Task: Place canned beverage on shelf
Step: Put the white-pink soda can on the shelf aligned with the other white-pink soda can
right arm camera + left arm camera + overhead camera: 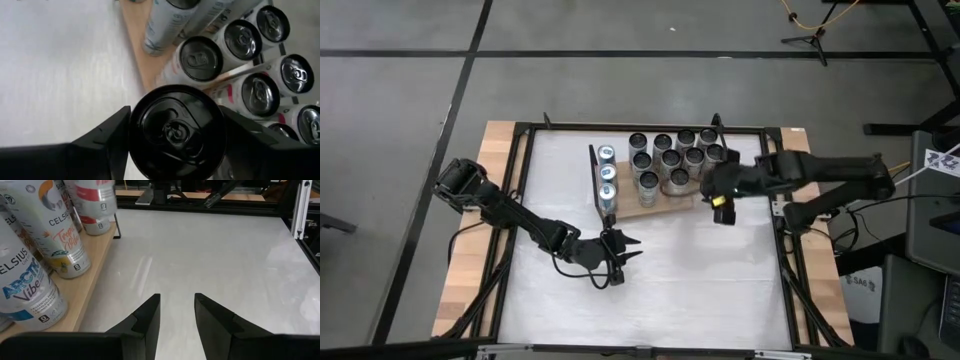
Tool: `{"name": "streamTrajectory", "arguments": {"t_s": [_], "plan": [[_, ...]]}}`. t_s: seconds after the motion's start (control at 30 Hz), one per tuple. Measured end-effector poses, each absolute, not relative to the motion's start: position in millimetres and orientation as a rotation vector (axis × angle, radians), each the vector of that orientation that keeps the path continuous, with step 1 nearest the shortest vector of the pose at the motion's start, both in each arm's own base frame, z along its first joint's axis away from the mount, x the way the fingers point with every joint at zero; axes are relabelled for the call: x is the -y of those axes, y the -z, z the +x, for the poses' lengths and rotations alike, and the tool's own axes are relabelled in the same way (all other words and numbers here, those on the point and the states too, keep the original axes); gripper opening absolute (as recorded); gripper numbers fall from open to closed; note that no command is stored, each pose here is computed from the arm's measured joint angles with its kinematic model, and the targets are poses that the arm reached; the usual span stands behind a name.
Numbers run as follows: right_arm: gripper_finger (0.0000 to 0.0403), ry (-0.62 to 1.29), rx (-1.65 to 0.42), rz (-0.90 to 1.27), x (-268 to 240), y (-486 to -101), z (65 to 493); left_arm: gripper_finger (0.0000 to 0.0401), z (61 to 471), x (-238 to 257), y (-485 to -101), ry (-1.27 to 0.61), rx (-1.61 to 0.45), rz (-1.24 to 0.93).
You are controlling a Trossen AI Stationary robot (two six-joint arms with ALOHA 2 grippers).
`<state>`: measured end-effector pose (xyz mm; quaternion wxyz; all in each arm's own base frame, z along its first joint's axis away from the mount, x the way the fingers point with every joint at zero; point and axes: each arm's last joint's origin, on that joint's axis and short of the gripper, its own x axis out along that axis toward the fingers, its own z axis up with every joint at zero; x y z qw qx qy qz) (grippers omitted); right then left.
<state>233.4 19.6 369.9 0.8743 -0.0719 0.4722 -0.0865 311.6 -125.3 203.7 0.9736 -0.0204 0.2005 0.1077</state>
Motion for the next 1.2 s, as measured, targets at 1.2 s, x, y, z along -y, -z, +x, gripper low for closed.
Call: {"name": "streamTrajectory", "arguments": {"t_s": [1.2], "plan": [[0.0245,0.126,-1.007,-0.139,48.7,-305.7,248.8,0.0112,311.6,125.2,-203.6,-0.217,-0.405,-0.041]]}}
